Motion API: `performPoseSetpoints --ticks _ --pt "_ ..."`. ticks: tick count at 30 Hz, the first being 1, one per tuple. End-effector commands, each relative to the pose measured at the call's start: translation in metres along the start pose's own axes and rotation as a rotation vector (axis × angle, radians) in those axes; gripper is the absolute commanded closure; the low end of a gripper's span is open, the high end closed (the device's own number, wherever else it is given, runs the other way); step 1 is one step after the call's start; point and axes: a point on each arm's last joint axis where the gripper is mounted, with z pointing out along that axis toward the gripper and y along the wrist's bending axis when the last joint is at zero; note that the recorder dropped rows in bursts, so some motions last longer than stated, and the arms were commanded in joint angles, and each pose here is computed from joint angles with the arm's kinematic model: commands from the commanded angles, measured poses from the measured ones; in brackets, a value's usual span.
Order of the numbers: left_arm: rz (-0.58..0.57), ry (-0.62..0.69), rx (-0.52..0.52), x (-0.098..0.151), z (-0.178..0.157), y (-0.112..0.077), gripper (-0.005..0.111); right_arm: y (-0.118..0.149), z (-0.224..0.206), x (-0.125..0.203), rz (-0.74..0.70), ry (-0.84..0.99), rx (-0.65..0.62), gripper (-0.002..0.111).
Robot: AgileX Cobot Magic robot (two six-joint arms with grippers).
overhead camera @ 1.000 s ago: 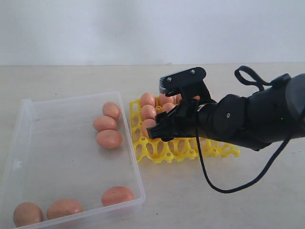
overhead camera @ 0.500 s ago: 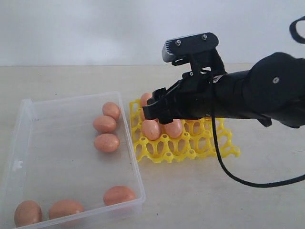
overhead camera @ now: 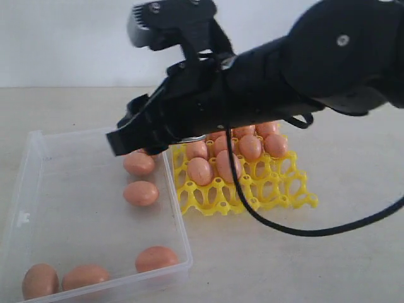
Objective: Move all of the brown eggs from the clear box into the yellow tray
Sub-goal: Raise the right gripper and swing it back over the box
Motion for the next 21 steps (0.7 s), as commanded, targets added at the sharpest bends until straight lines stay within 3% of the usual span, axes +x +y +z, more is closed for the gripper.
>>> performPoseSetpoints --ticks 1,3,8,15,21 --pt "-0.004 -0.007 0.005 -0.001 0.0 0.0 0.111 0.03 0.027 -0.001 -0.176 0.238 -0.141 0.053" --pt "-0.004 -0.007 0.005 -0.001 0.0 0.0 0.111 0.041 0.043 -0.005 -0.264 0.364 -0.158 0.053" --pt "-0.004 -0.007 0.005 -0.001 0.0 0.0 0.111 0.054 0.08 -0.008 -0.469 0.602 -0.043 0.053" --pt "-0.004 -0.007 0.005 -0.001 0.0 0.0 0.111 0.056 0.112 -0.021 -0.652 0.585 0.037 0.053" --pt "-0.004 -0.007 0.005 -0.001 0.0 0.0 0.111 0.048 0.135 -0.002 -0.771 0.658 0.065 0.053"
